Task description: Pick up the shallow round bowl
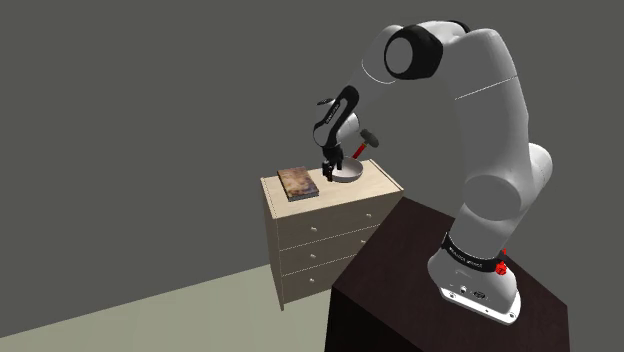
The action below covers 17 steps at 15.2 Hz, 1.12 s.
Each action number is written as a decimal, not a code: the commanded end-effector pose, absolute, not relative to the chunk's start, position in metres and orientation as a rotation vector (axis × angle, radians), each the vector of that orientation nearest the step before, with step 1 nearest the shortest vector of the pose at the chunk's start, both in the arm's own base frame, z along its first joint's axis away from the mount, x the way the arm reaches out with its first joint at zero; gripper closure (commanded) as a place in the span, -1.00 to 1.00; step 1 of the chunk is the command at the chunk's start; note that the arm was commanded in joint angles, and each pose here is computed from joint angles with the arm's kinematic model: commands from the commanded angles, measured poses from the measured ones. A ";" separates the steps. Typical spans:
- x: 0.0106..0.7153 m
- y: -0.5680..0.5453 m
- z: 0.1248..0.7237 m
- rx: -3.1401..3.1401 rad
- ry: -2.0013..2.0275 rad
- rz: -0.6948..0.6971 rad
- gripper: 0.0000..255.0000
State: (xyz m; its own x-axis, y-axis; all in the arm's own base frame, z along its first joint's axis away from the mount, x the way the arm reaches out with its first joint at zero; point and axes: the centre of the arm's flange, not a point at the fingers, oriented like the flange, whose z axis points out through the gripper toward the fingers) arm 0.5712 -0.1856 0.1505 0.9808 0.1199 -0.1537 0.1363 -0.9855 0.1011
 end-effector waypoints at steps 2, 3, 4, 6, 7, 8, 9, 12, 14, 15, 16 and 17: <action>0.571 -0.185 0.149 3.015 0.196 -0.223 1.00; 0.571 -0.185 0.149 3.015 0.196 -0.223 1.00; 0.571 -0.185 0.149 3.015 0.196 -0.223 1.00; 0.571 -0.185 0.149 3.015 0.196 -0.223 1.00; 0.571 -0.185 0.149 3.015 0.196 -0.223 1.00; 0.571 -0.186 0.149 3.015 0.196 -0.223 1.00; 0.571 -0.186 0.149 3.015 0.196 -0.223 1.00; 0.571 -0.185 0.160 3.015 0.196 -0.223 1.00; 0.571 -0.185 0.170 3.015 0.196 -0.223 1.00; 0.571 -0.185 0.176 3.015 0.196 -0.223 1.00; 0.571 -0.185 0.181 3.015 0.196 -0.223 1.00; 0.571 -0.185 0.186 3.015 0.196 -0.223 1.00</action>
State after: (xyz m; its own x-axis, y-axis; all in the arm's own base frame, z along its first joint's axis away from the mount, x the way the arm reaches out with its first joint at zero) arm 0.5710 -0.1841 0.1806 0.9809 0.1198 -0.1533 0.1362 -0.9855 0.1013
